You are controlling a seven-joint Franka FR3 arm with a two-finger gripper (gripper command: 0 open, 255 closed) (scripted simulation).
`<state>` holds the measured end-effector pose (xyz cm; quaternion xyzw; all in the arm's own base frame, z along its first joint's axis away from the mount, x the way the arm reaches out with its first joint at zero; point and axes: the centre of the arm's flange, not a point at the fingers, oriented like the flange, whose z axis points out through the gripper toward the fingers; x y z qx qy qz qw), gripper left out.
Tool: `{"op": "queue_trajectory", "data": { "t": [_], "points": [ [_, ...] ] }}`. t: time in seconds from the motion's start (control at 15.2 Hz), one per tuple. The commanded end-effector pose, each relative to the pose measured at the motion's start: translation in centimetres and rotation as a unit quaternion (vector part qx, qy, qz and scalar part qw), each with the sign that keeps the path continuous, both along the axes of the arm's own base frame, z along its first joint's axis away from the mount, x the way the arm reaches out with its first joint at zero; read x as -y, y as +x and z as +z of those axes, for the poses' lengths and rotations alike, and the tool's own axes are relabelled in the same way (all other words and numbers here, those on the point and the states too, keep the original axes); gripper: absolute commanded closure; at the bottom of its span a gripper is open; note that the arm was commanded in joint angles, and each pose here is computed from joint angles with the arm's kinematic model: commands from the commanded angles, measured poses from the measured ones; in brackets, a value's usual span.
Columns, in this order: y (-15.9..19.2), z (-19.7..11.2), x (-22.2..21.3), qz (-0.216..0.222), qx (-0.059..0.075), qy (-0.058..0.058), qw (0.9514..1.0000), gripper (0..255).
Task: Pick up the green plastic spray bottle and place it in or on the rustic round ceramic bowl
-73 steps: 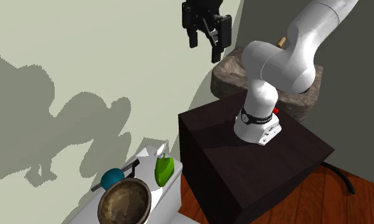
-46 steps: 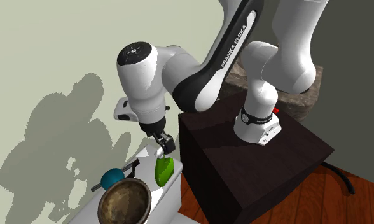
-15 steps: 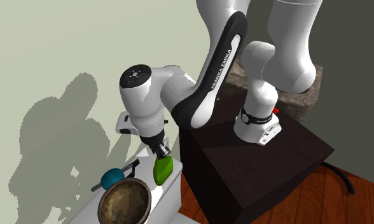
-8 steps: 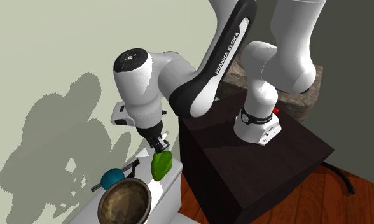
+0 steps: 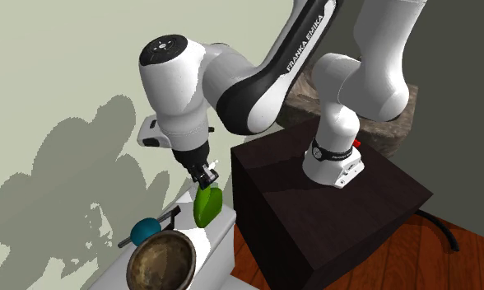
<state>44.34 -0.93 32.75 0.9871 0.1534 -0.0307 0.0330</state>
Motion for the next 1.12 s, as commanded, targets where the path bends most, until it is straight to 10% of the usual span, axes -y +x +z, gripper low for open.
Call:
{"op": "queue_trajectory", "data": {
  "t": [0.0, 1.06],
  "points": [
    [0.1, 1.1, 0.1, 0.0, 0.0, 0.0, 1.0, 255],
    [3.4, 9.5, -1.1, 0.0, 0.0, 0.0, 1.0, 255]
  ]
}}
